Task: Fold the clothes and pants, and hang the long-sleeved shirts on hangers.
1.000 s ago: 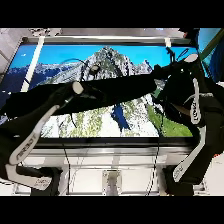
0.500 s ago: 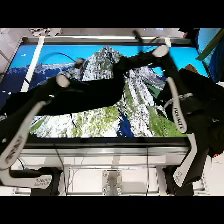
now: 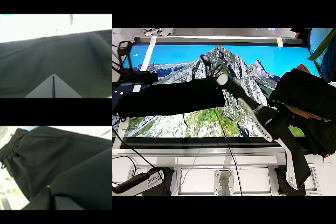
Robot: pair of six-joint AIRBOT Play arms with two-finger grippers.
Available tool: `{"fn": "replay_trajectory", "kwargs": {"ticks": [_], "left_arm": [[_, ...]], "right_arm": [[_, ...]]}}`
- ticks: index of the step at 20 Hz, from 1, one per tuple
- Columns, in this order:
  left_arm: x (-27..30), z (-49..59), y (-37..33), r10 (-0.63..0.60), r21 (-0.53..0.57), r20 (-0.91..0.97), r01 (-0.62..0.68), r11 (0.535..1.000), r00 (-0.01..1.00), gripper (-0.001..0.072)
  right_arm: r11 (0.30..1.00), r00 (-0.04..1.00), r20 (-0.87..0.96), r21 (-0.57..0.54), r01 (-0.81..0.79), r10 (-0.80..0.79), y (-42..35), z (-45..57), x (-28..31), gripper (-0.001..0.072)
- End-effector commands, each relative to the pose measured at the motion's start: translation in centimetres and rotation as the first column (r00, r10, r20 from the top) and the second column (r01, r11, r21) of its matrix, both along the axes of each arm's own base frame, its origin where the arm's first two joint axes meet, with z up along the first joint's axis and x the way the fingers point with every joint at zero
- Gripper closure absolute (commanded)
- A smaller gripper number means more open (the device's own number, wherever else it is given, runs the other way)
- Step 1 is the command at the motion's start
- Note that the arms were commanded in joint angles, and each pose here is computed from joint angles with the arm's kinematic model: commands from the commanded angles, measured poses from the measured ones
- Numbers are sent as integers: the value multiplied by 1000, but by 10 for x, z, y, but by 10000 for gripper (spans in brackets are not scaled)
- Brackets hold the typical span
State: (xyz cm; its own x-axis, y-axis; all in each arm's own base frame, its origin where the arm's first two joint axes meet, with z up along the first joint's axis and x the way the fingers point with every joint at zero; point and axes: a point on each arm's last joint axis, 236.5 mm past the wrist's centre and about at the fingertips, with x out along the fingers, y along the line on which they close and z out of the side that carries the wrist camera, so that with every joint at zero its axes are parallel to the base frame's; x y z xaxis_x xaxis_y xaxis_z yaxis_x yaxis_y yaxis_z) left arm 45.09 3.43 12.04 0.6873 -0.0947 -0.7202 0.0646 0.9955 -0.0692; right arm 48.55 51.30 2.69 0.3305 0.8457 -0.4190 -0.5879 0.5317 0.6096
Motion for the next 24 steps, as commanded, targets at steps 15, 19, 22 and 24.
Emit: {"fn": "replay_trajectory", "kwargs": {"ticks": [15, 19, 22, 24], "left_arm": [[-9, 4, 16, 30, 9, -8, -30, 1000, 1000, 691], [-11, 2, 13, 24, -4, -21, -24, 1000, 999, 691], [-11, 2, 13, 23, -4, -22, -24, 1000, 999, 691], [-11, 2, 13, 23, -4, -22, -24, 1000, 999, 691]], "right_arm": [[966, 885, -421, -235, 105, -198, -244, -65, 48, 189], [968, 858, -481, -241, 67, -180, -221, -98, 35, 189], [967, 852, -489, -244, 74, -188, -203, -113, 32, 189], [968, 846, -503, -244, 55, -175, -190, -121, 24, 190]]}}
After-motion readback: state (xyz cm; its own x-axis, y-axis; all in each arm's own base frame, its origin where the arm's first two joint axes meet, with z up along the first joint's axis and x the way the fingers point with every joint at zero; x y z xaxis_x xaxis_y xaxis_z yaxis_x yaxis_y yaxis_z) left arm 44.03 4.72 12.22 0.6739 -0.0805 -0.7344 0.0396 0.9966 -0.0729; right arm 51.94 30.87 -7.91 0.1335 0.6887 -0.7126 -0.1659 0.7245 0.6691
